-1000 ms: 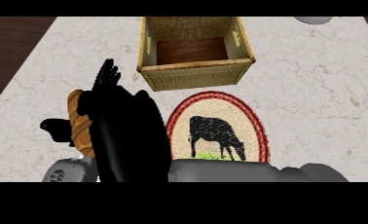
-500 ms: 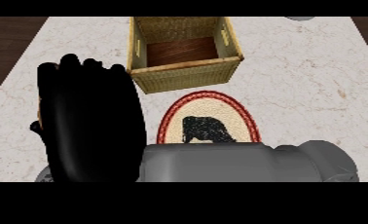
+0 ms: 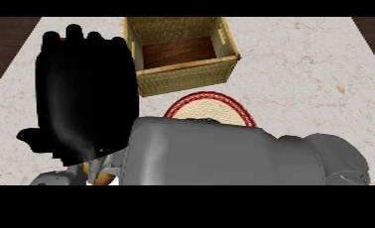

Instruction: Pick the croissant from the placemat and place it in the basket

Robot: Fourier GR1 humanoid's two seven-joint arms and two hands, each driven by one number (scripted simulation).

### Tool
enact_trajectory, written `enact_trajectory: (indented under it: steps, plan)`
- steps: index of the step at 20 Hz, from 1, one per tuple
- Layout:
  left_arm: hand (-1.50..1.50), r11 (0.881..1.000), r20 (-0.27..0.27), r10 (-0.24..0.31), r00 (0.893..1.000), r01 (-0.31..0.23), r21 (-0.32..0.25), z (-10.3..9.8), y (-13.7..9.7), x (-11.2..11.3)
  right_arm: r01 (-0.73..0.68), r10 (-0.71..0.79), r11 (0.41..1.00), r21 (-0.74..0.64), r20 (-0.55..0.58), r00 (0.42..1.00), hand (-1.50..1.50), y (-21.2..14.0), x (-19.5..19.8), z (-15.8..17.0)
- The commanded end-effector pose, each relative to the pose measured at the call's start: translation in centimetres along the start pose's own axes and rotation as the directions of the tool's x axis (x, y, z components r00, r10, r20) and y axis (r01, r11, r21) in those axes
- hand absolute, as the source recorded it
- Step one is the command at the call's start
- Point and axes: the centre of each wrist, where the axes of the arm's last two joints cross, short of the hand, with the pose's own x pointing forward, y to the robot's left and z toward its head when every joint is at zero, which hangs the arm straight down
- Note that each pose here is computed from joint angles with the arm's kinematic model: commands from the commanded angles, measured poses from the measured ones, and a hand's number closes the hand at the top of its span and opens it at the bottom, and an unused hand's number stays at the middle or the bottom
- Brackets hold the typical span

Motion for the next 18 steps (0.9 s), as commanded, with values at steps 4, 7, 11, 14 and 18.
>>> enact_trajectory:
  steps: [4, 7, 11, 14, 18]
  plan:
    - [0.0, 1.0, 0.006, 0.003, 1.0, -0.003, 0.027, -0.2, 1.3, -0.7, 0.042, -0.049, 0.998, -0.038, -0.199, 0.979, 1.5, -0.9, 0.0, -1.8]
    - [0.0, 1.0, 0.014, 0.008, 1.0, -0.008, 0.017, 0.0, -0.8, -1.0, 0.017, -0.022, 1.0, -0.024, -0.214, 0.977, 1.5, -0.5, -1.3, -2.4]
    - [0.0, 1.0, 0.011, -0.004, 1.0, 0.003, 0.026, 1.1, -0.3, 0.6, -0.032, 0.025, 0.999, -0.027, -0.236, 0.971, 1.5, 0.5, -4.3, -5.0]
    - [0.0, 1.0, 0.02, 0.003, 1.0, -0.003, 0.024, 1.6, 0.2, 0.6, -0.055, 0.057, 0.998, 0.012, -0.229, 0.972, 1.5, 2.2, -6.3, -4.2]
    - [0.0, 1.0, 0.007, -0.001, 1.0, 0.001, 0.019, 0.7, 0.3, -0.7, -0.087, 0.096, 0.995, 0.048, -0.235, 0.967, 1.5, 2.0, -7.4, -5.8]
